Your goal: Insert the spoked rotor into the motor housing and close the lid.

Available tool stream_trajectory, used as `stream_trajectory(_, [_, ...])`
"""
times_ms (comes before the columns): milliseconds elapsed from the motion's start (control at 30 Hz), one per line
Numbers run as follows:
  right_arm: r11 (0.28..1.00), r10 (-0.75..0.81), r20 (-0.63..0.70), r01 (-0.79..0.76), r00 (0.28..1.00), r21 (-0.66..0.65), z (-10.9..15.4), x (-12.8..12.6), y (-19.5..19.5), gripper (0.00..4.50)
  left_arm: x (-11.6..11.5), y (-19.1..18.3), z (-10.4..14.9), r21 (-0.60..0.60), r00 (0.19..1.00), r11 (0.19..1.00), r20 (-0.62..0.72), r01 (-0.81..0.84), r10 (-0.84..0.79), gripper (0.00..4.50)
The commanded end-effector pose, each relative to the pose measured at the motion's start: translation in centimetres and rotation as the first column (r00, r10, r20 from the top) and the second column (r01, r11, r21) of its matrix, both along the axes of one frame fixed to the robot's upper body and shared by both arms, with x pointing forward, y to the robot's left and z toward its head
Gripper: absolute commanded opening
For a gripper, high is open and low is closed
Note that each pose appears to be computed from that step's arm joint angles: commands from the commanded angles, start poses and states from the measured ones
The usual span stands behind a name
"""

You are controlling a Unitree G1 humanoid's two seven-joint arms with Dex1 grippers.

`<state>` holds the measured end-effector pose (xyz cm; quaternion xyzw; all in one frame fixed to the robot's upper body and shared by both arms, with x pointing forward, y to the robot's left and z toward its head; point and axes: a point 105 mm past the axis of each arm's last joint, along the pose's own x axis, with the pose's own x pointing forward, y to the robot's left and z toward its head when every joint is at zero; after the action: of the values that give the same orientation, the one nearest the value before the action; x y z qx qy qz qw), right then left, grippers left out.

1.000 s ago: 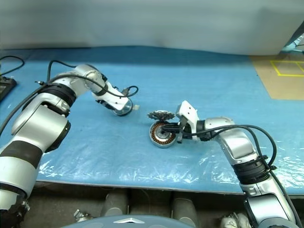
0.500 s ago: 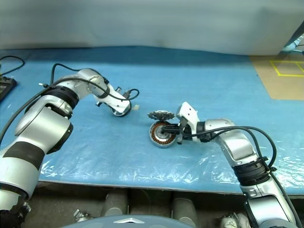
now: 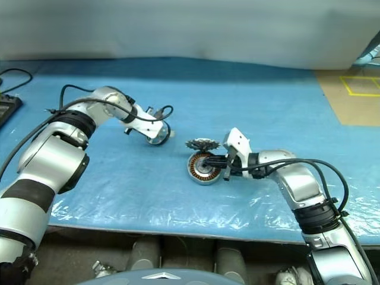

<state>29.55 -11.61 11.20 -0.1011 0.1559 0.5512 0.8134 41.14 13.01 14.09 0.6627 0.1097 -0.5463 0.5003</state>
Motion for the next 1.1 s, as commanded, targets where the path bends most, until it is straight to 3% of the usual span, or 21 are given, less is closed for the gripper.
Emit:
stream_trajectory(33, [0.999,0.009,0.042,-0.01,0.999,0.03,1.0,-0.4,-0.5,0.0,-0.6,0.4,1.5,-0.099,0.999,0.995,-0.012,0.029,-0.03,1.18])
stream_trajectory(333, [0.99,0.03,0.054,-0.037,0.998,0.139,1.0,-1.9,-0.1,0.0,-4.2,0.9,0.7,-0.323,0.947,0.946,-0.288,0.042,-0.141,1.18])
stream_trajectory(667, [0.992,-0.025,0.092,0.013,0.995,0.126,-0.4,-2.4,-1.7,0.0,-6.1,-0.6,0.2,-0.426,0.91,0.903,-0.348,0.061,-0.226,1.18])
stream_trajectory(1100, [0.967,-0.153,0.178,0.11,0.972,0.23,-1.3,-2.3,-4.1,0.0,-9.3,-2.4,0.7,-0.509,0.819,0.86,-0.475,0.043,-0.322,1.18])
